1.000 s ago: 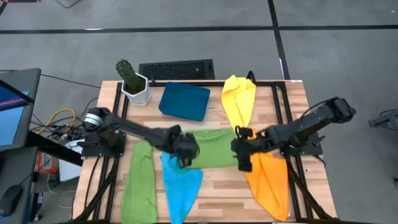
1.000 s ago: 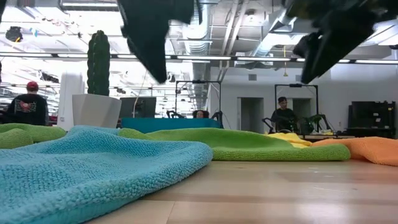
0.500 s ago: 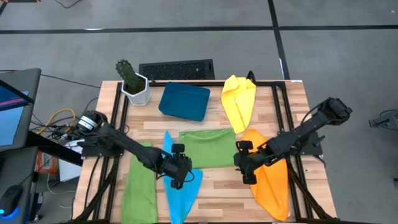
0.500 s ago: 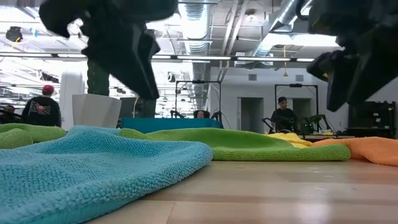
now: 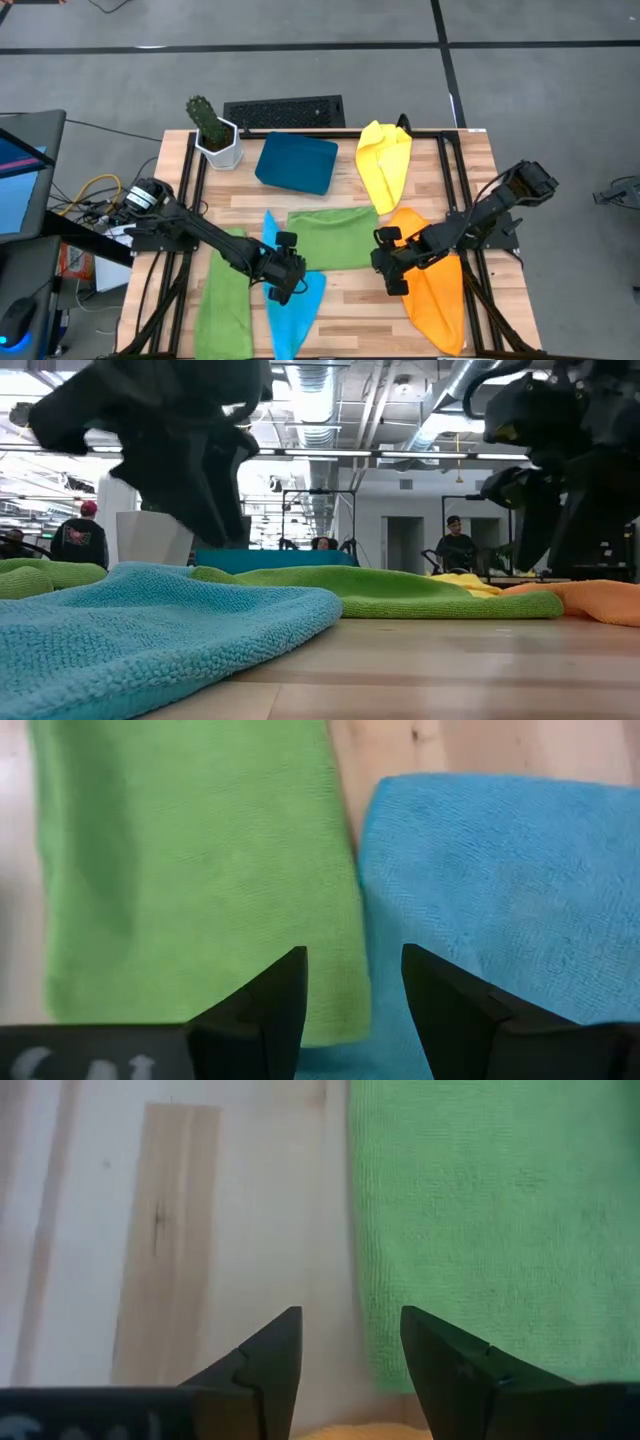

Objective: Fold microfiber towels
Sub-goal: Fold the right green towel

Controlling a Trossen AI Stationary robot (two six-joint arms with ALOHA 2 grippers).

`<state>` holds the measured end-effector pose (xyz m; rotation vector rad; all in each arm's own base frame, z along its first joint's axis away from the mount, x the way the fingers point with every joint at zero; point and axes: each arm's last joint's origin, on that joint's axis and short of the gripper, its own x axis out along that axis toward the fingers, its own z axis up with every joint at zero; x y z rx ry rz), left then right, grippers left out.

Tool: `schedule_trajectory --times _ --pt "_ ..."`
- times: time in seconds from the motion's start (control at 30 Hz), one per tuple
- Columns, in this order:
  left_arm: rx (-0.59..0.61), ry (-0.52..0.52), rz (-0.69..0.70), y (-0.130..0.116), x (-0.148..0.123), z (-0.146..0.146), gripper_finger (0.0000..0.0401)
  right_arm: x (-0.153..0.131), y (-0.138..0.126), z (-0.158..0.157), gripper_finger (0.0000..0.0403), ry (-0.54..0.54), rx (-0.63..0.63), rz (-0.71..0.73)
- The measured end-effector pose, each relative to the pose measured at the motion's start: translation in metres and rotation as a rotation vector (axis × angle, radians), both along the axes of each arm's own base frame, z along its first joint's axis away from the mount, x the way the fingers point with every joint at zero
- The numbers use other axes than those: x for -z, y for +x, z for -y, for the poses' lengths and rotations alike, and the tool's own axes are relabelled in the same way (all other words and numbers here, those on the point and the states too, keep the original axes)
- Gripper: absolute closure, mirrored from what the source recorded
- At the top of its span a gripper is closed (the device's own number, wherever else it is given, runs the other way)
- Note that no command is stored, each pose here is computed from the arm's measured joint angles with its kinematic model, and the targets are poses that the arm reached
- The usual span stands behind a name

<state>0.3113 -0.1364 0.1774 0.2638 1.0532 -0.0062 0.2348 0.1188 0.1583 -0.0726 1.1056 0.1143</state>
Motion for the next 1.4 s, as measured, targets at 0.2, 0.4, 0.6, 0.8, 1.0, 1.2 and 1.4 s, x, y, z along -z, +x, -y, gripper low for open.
schedule_trajectory --times 0.2,0.4,0.6,0.8,1.0,1.2,1.4 --pt "0.018 0.005 -0.027 0.003 0.009 0.001 0.0243 0.003 0.001 0.000 0.0205 -0.010 -0.014 -0.013" --pt "-0.009 0.012 -0.047 -0.004 0.023 -0.003 0.0243 0.006 -0.001 0.002 0.0207 -0.014 -0.012 -0.018" --pt "0.015 0.024 -0.058 -0.007 0.027 -0.003 0.0243 0.015 -0.004 0.008 0.0205 -0.009 0.011 -0.015" --pt "0.024 0.016 -0.070 -0.004 0.027 -0.009 0.0246 0.018 -0.004 0.011 0.0220 -0.003 0.029 -0.012" --pt "0.017 0.021 -0.082 -0.001 0.030 -0.015 0.0288 0.017 -0.003 0.011 0.0259 -0.003 0.025 -0.009" --pt "0.012 -0.027 -0.132 0.004 0.043 -0.018 0.0369 0.019 -0.006 0.011 0.0303 -0.005 0.019 -0.035" --pt "-0.054 -0.008 -0.123 0.007 0.042 -0.023 0.0389 0.019 -0.007 0.011 0.0356 0.006 0.009 -0.048"
